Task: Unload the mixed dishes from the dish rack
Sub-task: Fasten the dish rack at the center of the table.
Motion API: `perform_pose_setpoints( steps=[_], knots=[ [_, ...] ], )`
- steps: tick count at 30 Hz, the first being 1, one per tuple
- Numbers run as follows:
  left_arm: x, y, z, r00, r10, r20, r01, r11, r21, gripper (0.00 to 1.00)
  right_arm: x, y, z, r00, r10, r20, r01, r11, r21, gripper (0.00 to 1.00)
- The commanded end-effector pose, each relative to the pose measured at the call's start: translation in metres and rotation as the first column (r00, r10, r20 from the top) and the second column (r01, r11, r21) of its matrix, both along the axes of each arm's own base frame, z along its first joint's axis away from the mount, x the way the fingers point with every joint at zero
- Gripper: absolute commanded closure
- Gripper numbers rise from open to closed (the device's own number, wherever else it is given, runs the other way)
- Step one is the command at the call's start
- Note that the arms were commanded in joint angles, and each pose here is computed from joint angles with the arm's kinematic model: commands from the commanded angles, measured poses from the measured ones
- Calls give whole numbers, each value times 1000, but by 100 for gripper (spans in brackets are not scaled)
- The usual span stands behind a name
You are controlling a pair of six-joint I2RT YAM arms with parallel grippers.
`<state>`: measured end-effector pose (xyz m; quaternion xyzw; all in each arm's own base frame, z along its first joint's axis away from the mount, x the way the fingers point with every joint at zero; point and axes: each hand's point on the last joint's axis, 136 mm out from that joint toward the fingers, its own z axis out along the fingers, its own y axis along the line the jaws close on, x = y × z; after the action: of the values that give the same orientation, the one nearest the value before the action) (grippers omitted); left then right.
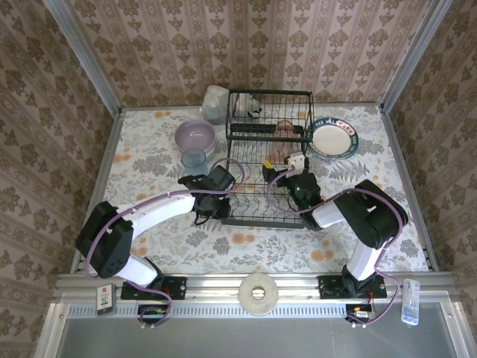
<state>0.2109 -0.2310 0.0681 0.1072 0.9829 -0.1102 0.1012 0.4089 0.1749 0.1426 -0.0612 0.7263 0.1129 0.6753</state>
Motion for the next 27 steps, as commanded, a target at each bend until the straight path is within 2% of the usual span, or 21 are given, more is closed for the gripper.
perform_pose_setpoints(
  steps=[1,4,12,27],
  knots=[
    [-5,-6,-1,999,-15,-33,15,1000,-6,91,16,-3,10,999,-30,41,28,999,42,0],
    [-6,-7,-3,999,-23,-47,23,1000,-1,100,26,-7,7,998,-58,38,57,997,47,0],
    [-9,-10,-7,996,-40,-77,40,999,2,100,46,-13,-2,991,-126,37,126,992,23,0],
    [-17,-12,-6,992,-82,-95,84,996,11,100,69,-24,9,972,-222,74,220,975,28,0]
  ],
)
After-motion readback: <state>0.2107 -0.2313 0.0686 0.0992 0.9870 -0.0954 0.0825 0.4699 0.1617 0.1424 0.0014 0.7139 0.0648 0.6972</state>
